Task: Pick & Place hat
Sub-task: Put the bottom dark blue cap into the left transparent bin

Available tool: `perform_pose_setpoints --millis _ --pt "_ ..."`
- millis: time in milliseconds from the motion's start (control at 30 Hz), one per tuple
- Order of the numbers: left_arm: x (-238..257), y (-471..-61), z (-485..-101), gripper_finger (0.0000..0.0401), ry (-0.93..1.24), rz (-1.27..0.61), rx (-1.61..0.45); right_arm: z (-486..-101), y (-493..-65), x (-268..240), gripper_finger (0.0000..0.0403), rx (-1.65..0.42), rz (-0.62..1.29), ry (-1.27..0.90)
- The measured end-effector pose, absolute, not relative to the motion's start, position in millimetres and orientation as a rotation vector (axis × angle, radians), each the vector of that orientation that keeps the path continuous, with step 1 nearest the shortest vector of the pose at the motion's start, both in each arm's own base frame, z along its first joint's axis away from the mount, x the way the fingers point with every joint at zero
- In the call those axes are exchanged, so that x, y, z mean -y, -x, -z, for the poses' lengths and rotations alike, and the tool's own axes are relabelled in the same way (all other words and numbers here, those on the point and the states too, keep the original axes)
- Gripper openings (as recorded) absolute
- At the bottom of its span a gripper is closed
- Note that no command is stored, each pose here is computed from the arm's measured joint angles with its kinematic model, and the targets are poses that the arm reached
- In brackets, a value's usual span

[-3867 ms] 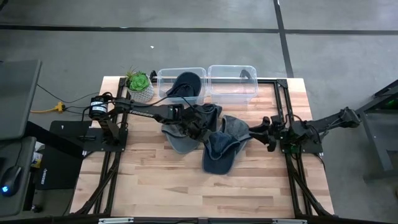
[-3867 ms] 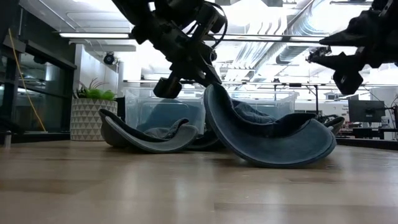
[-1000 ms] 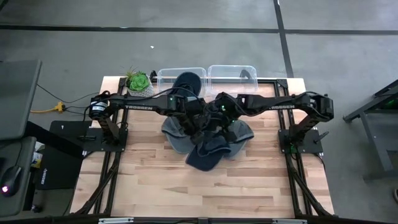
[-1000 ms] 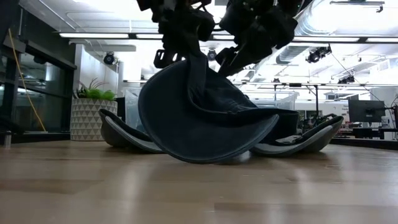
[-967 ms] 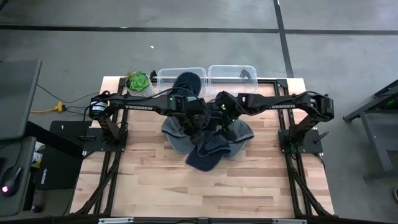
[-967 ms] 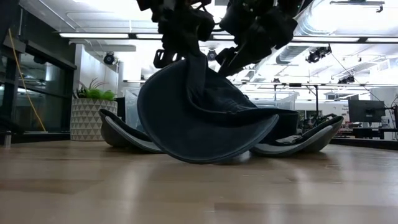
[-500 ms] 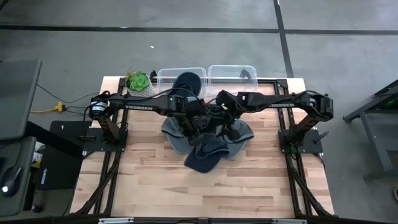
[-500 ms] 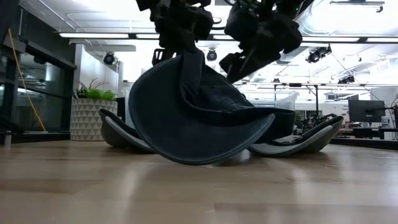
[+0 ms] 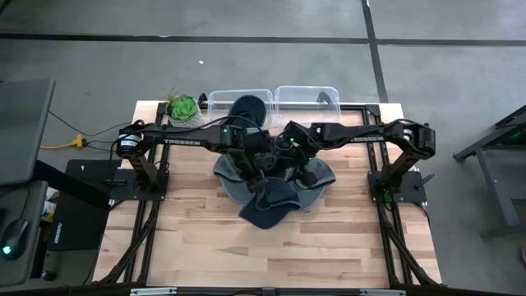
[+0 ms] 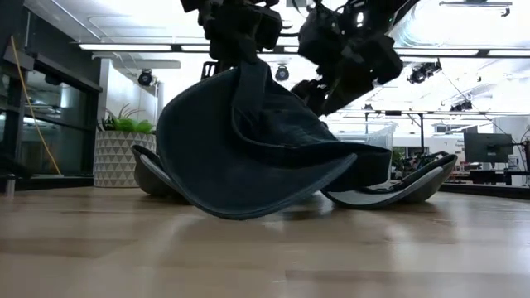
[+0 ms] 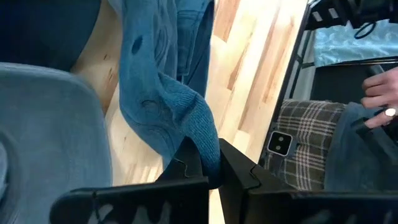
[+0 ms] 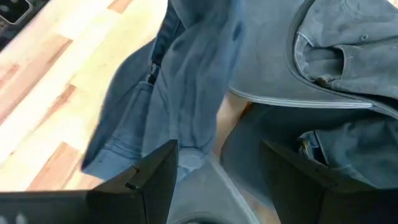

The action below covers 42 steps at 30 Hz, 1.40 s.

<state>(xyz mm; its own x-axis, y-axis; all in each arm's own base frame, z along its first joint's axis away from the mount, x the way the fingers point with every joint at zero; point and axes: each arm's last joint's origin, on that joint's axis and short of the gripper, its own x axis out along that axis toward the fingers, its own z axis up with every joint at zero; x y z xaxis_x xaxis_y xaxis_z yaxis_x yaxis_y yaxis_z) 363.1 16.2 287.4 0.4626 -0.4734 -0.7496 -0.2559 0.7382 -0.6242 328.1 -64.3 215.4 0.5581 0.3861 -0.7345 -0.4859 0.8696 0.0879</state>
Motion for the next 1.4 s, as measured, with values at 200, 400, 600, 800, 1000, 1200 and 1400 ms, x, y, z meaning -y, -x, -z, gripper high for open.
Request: perform_pose_setpoints --millis 200,400,600,800,1000,1200,1400 --pt "-16.8 -362.1 -305.2 0.0000 0.713 0.145 -1.103 -215.3 -334.4 63.4 0.0218 -0.775 -0.536 0.076" --pt "-17.4 -363.1 -311.0 0.0000 0.700 0.134 -1.084 -216.5 -336.3 56.3 0.0218 -0.750 -0.584 0.060" --pt "-17.3 -363.1 -311.0 0.0000 0.699 0.134 -1.084 -216.5 -339.3 40.7 0.0214 -0.736 -0.638 0.078" --pt "-17.4 -364.3 -312.1 0.0000 0.697 0.138 -1.069 -217.1 -341.5 34.2 0.0188 -0.730 -0.638 0.102" --pt "-17.5 -366.7 -313.8 0.0000 0.705 0.150 -1.042 -215.9 -342.5 34.6 0.0144 -0.738 -0.622 0.083" --pt "-17.0 -367.1 -314.3 0.0000 0.712 0.171 -1.037 -215.7 -342.4 33.7 0.0090 -0.750 -0.612 0.060" --pt "-17.0 -367.1 -314.4 0.0000 0.706 0.177 -1.036 -215.5 -342.2 33.4 0.0008 -0.763 -0.599 0.033"
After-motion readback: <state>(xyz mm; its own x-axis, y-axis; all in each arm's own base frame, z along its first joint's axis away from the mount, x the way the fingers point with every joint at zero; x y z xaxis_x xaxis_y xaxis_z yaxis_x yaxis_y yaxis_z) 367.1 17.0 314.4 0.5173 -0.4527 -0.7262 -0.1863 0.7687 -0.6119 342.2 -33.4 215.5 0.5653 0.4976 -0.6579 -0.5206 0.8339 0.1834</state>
